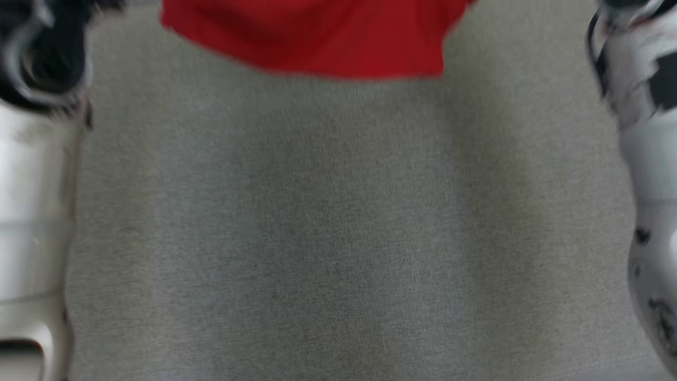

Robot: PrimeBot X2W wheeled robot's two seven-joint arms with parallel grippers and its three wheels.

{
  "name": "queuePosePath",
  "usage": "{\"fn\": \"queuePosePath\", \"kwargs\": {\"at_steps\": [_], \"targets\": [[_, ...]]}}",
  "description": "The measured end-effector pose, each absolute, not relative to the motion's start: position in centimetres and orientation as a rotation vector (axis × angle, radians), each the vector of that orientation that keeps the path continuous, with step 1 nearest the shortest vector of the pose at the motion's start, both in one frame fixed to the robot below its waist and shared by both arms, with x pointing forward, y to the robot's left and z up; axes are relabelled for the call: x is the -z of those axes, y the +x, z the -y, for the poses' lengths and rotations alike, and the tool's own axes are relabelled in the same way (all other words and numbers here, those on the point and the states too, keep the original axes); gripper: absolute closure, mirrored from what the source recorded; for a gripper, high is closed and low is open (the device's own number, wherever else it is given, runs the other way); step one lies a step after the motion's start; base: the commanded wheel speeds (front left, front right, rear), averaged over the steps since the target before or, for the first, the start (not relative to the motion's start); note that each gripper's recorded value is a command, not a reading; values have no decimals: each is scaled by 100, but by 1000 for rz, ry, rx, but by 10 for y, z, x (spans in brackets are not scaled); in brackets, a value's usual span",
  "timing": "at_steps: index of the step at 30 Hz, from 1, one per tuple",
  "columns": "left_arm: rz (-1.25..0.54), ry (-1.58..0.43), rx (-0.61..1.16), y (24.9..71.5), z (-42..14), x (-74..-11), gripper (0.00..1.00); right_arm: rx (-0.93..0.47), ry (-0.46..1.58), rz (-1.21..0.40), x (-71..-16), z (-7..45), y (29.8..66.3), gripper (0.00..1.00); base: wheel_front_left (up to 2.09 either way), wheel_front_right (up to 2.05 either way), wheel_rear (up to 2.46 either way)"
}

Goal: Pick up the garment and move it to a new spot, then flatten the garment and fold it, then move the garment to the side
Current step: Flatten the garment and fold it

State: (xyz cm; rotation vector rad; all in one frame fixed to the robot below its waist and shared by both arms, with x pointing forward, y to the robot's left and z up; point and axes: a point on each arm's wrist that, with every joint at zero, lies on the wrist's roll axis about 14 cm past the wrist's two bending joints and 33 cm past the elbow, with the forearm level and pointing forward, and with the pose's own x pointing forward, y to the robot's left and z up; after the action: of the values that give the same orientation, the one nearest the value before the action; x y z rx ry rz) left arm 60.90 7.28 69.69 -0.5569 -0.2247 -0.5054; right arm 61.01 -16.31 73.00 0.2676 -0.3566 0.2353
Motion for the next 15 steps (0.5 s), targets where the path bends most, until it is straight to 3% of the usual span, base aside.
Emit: {"fn": "queuePosePath", "kwargs": {"at_steps": [4,8,15], "targets": [[394,-606,486,644,-82,-732,100,-186,308,549,-765,180,639,100,0,0,0],[504,-682,447,674,-94,-726,100,-146,285,606,-754,190,666,100,0,0,0],[305,-710,394,711,-79,-583,100,-174,151,374,-619,171,707,100,0,0,0]]}}
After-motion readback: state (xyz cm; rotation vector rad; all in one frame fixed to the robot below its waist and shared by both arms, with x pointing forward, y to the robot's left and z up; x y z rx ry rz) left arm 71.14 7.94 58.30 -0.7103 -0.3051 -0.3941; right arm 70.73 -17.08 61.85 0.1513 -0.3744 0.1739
